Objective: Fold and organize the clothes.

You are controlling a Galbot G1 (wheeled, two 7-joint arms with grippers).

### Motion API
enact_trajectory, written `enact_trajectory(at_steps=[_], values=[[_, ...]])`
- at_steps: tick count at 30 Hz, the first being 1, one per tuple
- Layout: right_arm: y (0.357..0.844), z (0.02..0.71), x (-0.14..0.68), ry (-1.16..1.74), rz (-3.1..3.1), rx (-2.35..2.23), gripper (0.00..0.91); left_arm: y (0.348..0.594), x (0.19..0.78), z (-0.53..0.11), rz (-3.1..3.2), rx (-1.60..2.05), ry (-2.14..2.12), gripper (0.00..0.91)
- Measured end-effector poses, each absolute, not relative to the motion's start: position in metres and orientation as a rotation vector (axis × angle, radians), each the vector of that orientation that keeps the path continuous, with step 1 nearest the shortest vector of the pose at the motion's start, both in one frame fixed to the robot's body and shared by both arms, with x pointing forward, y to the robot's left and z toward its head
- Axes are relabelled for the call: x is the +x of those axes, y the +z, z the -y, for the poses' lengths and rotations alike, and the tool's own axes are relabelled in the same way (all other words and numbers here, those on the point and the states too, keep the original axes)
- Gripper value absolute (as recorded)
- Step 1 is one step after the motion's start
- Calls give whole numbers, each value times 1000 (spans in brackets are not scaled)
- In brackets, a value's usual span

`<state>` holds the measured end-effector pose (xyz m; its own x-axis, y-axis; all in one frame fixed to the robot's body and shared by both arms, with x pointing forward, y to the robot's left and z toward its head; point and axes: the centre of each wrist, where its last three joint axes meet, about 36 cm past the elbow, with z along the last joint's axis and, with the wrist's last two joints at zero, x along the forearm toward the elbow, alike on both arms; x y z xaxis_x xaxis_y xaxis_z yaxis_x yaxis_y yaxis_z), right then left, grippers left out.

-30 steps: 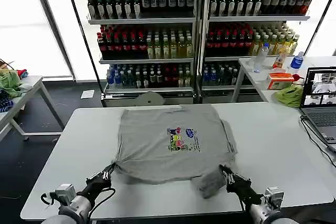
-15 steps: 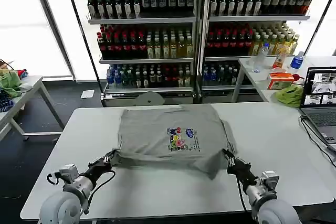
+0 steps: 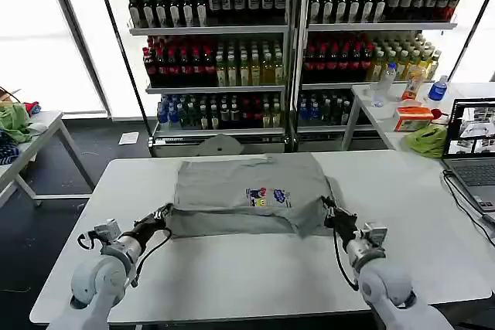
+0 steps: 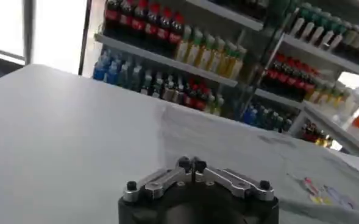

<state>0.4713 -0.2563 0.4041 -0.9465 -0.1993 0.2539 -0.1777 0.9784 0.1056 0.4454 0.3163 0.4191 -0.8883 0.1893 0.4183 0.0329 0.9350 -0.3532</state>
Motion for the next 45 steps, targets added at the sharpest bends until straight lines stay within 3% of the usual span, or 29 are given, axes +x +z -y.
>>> enact_trajectory(at_steps=[1, 2, 3, 4, 19, 30, 45], values=[[403, 255, 476, -110, 2860, 280, 0, 418, 448, -316, 2630, -161, 475, 584], [403, 253, 480, -101, 2859, 282, 0, 418, 450, -317, 2627, -161, 477, 907], [402, 252, 484, -91, 2857, 284, 242, 417, 451, -316, 2625, -165, 479, 907], [401, 251, 488, -81, 2854, 285, 907, 416, 453, -315, 2621, -172, 481, 907], [409, 263, 517, -6, 2852, 242, 907, 419, 449, -333, 2646, -145, 432, 907], [421, 283, 478, 5, 2804, 180, 907, 431, 418, -332, 2670, -138, 377, 907], [399, 280, 432, 15, 2680, 129, 877, 410, 388, -314, 2600, -179, 355, 907]])
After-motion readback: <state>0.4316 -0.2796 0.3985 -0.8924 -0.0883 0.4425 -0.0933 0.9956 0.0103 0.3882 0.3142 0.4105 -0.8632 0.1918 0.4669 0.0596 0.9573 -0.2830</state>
